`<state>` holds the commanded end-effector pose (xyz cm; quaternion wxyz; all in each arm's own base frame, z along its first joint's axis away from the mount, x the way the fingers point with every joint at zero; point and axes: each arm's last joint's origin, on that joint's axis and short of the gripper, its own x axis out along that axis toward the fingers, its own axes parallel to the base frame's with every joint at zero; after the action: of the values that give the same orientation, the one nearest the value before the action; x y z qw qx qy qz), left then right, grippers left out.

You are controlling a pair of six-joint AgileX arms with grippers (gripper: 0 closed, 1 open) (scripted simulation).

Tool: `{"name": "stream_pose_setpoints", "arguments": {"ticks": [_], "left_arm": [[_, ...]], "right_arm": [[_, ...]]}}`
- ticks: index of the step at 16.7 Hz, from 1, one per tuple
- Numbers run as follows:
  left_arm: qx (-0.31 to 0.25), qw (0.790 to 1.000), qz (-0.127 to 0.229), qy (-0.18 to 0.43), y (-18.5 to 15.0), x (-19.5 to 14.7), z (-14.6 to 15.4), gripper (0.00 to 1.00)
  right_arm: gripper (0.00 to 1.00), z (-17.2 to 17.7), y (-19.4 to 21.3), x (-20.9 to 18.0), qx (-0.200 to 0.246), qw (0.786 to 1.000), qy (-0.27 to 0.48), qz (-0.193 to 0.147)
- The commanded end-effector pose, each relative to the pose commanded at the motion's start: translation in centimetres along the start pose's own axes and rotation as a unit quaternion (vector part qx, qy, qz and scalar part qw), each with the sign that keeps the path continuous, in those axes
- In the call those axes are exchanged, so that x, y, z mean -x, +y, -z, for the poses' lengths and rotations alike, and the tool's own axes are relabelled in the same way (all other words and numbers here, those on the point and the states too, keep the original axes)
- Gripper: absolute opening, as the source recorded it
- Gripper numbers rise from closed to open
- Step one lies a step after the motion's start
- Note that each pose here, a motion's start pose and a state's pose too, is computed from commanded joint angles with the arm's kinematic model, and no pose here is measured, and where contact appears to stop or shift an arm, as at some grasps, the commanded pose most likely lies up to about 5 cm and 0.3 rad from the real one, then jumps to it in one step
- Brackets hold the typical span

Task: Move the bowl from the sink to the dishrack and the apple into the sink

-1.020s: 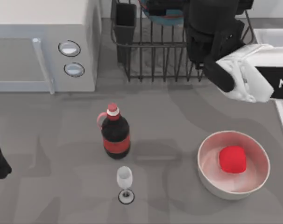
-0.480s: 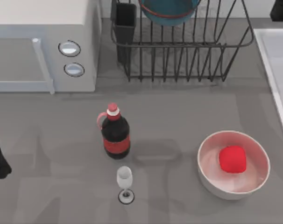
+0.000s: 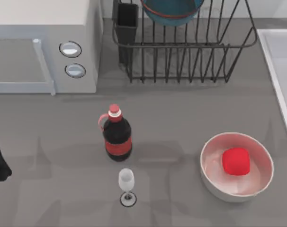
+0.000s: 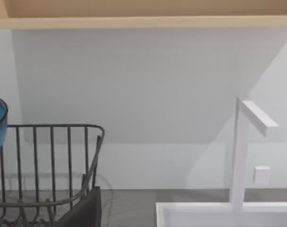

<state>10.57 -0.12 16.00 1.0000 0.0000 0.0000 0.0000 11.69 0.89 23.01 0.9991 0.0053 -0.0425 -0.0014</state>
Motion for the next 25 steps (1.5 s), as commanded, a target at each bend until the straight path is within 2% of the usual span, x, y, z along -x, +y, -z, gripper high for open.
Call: {"name": "stream_pose_setpoints", "arguments": {"ticks": [3,6,25], "left_arm": [[0.000,1.000,0.000,0.000,0.0,0.0,0.0,1.00],[0.000,1.000,0.000,0.000,0.0,0.0,0.0,1.00],[0.000,1.000,0.000,0.000,0.0,0.0,0.0,1.00]], "right_arm": [[1.00,4.3,-0.7,1.3,0.004,1.000,0.024,-0.001],[1.00,6.7,-1.1,1.7,0.005,0.999,0.041,-0.001],[1.00,6.9,-1.1,1.7,0.005,0.999,0.043,-0.001]]}}
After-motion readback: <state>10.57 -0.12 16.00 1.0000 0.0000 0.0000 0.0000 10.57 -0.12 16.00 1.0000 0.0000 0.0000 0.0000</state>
